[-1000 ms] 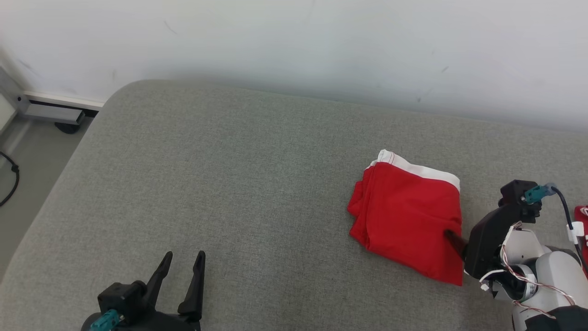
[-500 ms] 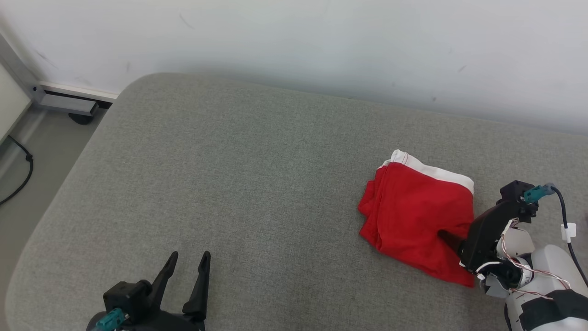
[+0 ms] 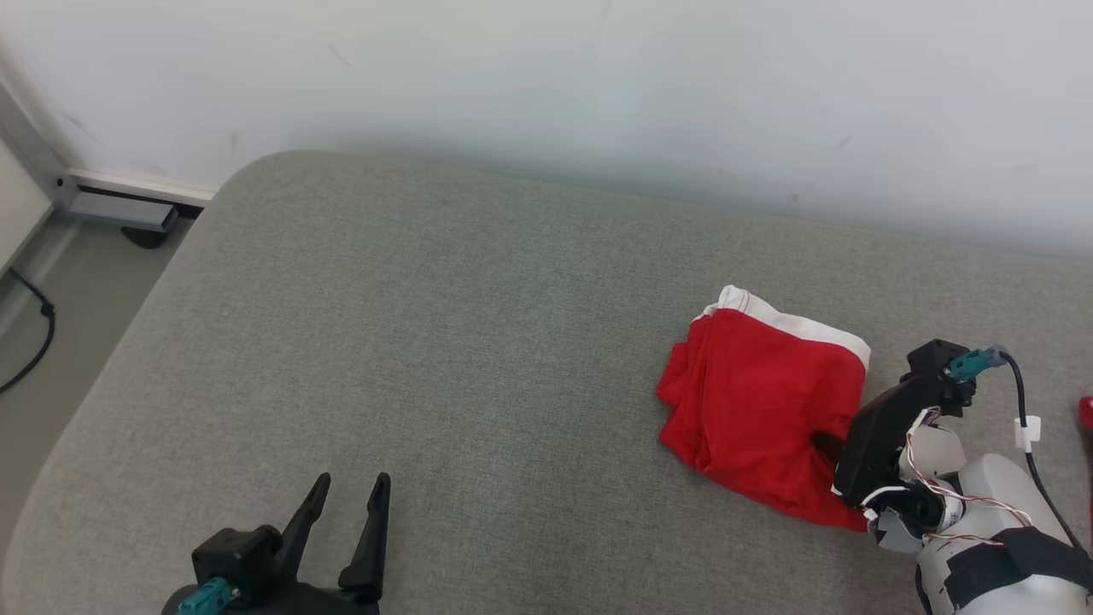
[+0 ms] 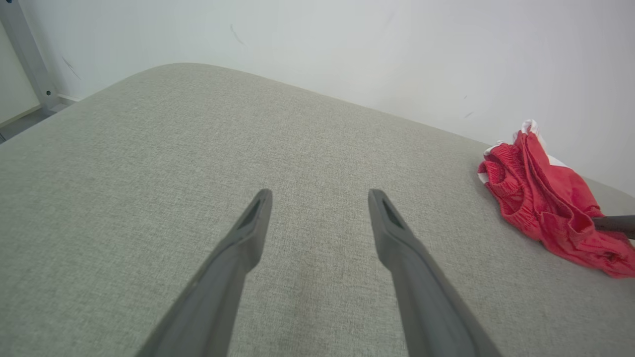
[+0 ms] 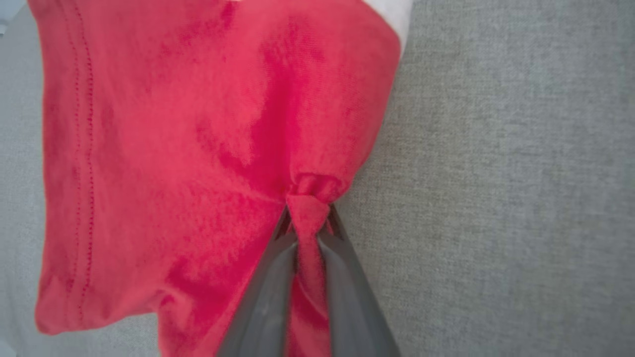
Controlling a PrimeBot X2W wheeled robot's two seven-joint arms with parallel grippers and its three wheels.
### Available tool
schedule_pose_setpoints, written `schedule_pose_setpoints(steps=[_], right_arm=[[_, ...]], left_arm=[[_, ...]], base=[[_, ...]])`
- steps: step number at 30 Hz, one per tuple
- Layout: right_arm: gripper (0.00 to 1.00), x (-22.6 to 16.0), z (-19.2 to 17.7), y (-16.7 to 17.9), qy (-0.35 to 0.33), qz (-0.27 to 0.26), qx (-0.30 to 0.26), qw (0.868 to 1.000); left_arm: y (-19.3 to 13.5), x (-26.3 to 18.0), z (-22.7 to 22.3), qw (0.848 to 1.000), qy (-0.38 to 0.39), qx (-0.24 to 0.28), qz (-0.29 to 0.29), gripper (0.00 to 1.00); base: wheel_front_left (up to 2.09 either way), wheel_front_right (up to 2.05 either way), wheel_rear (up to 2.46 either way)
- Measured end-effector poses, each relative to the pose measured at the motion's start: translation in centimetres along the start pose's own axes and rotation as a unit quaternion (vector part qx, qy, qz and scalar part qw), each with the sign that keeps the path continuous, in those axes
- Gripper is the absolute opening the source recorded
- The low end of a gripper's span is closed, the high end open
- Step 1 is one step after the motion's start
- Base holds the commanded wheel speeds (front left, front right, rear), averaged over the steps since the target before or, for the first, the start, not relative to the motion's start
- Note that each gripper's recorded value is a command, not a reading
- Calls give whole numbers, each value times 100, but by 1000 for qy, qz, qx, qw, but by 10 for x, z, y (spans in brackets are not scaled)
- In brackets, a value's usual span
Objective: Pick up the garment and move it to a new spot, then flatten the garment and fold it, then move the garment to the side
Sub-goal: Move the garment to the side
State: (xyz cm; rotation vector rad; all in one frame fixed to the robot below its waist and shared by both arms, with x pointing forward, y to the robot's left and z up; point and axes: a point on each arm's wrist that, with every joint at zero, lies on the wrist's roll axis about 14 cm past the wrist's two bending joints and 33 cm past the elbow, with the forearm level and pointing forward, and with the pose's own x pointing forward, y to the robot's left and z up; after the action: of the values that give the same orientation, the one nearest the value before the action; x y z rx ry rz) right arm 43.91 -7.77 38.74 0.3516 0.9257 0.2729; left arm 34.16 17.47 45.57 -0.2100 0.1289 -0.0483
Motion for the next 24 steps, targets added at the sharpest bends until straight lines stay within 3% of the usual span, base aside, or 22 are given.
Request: schedule_pose_setpoints(steps=[13, 24], right_arm=[[0, -29, -1, -3, 1, -7, -48, 999], [0, -90, 18, -42, -29, -81, -108, 990]], left_arm=[[-20, 9, 0, 999, 1, 1, -33, 100], [-52, 28, -4, 996, 9, 3, -83, 100]], base=[[0, 0, 0], [0, 0, 0]])
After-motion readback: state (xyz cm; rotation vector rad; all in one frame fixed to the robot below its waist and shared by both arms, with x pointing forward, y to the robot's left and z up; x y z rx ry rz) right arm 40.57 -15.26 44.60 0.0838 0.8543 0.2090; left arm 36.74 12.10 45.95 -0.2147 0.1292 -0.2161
